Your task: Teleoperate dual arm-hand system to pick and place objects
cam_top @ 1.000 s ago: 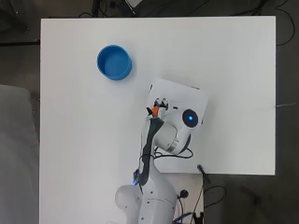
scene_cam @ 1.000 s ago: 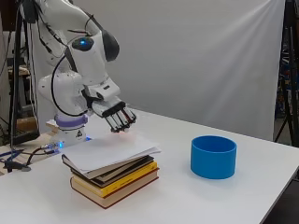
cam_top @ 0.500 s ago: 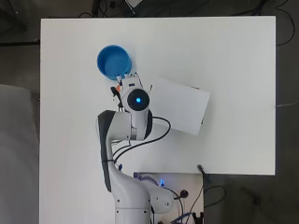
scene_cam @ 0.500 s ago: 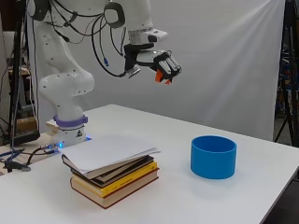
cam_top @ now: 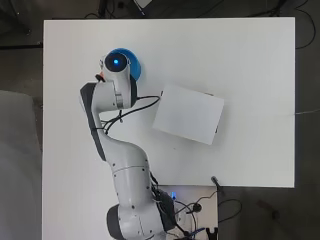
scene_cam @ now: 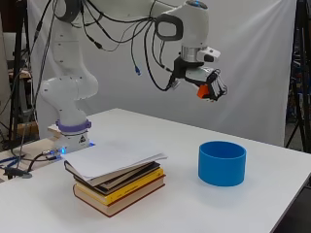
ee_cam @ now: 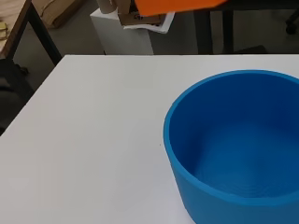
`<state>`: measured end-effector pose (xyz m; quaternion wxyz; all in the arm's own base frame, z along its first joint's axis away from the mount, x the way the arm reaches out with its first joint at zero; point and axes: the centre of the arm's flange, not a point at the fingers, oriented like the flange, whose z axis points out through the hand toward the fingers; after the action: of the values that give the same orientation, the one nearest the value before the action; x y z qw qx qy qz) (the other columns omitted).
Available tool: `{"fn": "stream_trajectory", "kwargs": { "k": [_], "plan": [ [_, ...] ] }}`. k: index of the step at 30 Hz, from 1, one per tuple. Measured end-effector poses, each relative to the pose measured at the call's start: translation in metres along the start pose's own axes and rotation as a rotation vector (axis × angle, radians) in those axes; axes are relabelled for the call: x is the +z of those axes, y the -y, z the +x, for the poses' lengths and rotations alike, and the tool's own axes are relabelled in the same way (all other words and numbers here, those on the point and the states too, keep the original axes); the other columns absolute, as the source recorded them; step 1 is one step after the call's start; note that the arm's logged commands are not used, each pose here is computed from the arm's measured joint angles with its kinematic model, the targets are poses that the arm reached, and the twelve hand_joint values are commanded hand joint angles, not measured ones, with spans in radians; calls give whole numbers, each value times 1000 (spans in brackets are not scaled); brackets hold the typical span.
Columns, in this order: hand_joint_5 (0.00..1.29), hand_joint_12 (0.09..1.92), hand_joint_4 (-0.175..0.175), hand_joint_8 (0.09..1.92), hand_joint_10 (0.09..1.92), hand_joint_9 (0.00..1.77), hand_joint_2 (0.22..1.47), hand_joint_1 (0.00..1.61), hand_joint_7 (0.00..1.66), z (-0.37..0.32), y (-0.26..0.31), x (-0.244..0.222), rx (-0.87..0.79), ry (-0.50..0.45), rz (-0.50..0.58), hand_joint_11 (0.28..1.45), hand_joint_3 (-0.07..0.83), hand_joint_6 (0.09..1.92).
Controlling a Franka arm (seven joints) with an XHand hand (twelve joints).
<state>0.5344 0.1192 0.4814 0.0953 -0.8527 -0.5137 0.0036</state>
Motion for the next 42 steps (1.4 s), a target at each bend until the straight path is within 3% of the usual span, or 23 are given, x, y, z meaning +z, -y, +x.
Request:
{"fn": "stream_trajectory", "kwargs": {
  "k": [4,8,12,18,19,20,21,22,23,25,28,30,35,42],
  "plan": [
    [998,1761,175,1920,1920,1565,1105,1025,1348,17,-25,26,2,17,43,1143,1,979],
    [997,1757,175,1920,1920,1594,1106,1024,1373,19,-71,68,84,54,83,1162,0,989],
    [968,1746,175,1920,1920,1611,1118,1016,1388,10,-104,78,173,83,48,1178,4,1042],
    [920,1736,175,1920,1920,1619,1141,1000,1390,5,-125,110,163,124,84,1180,5,1129],
    [686,1759,87,1920,1920,1597,1088,859,1316,5,-130,116,159,123,93,1174,-7,789],
    [436,1738,13,1785,1855,1393,1058,620,1114,5,-134,120,151,120,102,1018,-8,460],
    [293,1247,13,1211,1332,1033,1059,377,806,5,-136,123,145,117,114,774,-3,248],
    [230,753,27,700,810,751,1080,202,567,5,-137,126,142,118,133,601,1,127],
    [203,413,36,372,450,619,1101,101,450,7,-137,129,144,126,155,518,2,87],
    [188,108,33,92,122,558,1088,22,386,11,-140,123,168,138,173,473,-8,87],
    [48,87,54,87,87,318,941,1,163,19,-145,102,181,132,174,435,-34,87],
    [11,87,65,87,87,266,890,0,114,20,-142,100,172,147,197,436,-43,87],
    [78,87,31,87,87,375,866,0,220,23,-131,82,153,149,147,471,-12,87],
    [119,87,28,87,87,403,862,0,214,4,-82,6,97,123,4,467,-5,87]
  ]
}}
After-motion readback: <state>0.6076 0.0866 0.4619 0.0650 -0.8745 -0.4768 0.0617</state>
